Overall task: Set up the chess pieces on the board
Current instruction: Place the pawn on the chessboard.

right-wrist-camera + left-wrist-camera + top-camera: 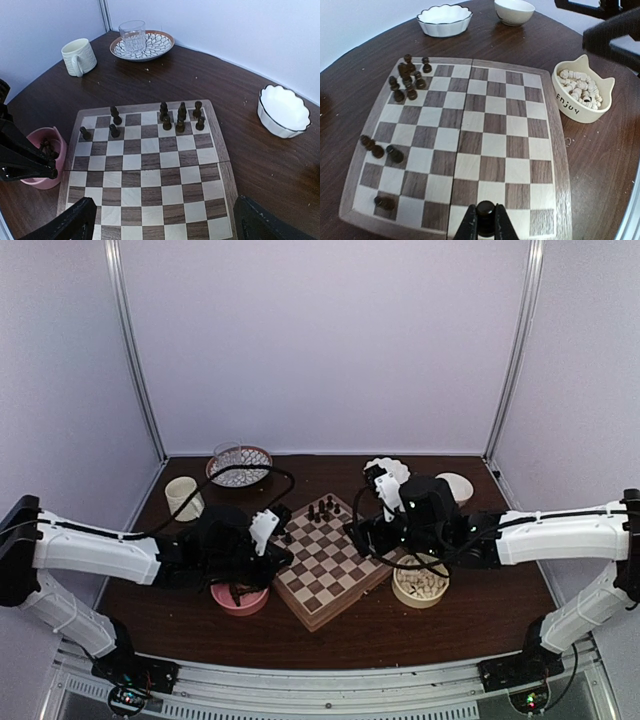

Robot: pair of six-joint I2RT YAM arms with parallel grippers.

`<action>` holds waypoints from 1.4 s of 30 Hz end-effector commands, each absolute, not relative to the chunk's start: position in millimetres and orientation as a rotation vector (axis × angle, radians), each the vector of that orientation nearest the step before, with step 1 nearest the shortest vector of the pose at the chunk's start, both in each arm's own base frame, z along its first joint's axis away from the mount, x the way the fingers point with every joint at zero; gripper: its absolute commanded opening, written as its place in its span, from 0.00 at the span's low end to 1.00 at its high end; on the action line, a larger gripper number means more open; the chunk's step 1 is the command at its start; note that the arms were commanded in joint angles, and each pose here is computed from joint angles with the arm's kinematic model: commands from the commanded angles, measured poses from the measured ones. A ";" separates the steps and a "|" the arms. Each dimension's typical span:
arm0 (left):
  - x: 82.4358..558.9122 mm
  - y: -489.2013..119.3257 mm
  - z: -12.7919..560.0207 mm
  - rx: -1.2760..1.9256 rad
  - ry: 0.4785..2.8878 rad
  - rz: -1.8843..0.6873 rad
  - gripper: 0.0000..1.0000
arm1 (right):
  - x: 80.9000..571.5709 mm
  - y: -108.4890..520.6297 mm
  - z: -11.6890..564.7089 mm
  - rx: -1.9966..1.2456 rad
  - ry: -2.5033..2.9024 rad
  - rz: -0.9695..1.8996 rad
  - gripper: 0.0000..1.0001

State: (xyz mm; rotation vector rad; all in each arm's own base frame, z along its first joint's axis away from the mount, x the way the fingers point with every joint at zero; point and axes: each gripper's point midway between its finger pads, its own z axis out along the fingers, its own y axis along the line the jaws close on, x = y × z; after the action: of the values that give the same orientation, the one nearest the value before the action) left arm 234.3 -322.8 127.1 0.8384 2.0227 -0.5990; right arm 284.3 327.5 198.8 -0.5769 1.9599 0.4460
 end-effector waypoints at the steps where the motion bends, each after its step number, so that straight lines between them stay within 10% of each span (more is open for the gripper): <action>1: 252.4 -372.0 138.0 0.838 1.895 -0.617 0.08 | 291.5 319.7 173.0 -0.473 1.967 0.439 0.99; 19: 260.5 -403.7 67.2 0.872 2.012 -0.629 0.09 | 298.5 308.9 158.0 -0.428 1.983 0.356 0.98; 28: 261.9 -395.9 77.9 0.883 2.038 -0.566 0.52 | 296.2 313.7 157.2 -0.463 1.989 0.367 0.96; 42: 257.2 -377.0 110.7 0.878 2.088 -0.558 0.46 | 288.9 325.6 160.6 -0.531 1.983 0.416 0.78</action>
State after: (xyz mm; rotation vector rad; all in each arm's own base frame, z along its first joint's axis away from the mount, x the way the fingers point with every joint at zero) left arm 256.2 -377.4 107.7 0.8784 2.0582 -0.5554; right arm 287.7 319.4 152.1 -0.5223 2.0021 0.4014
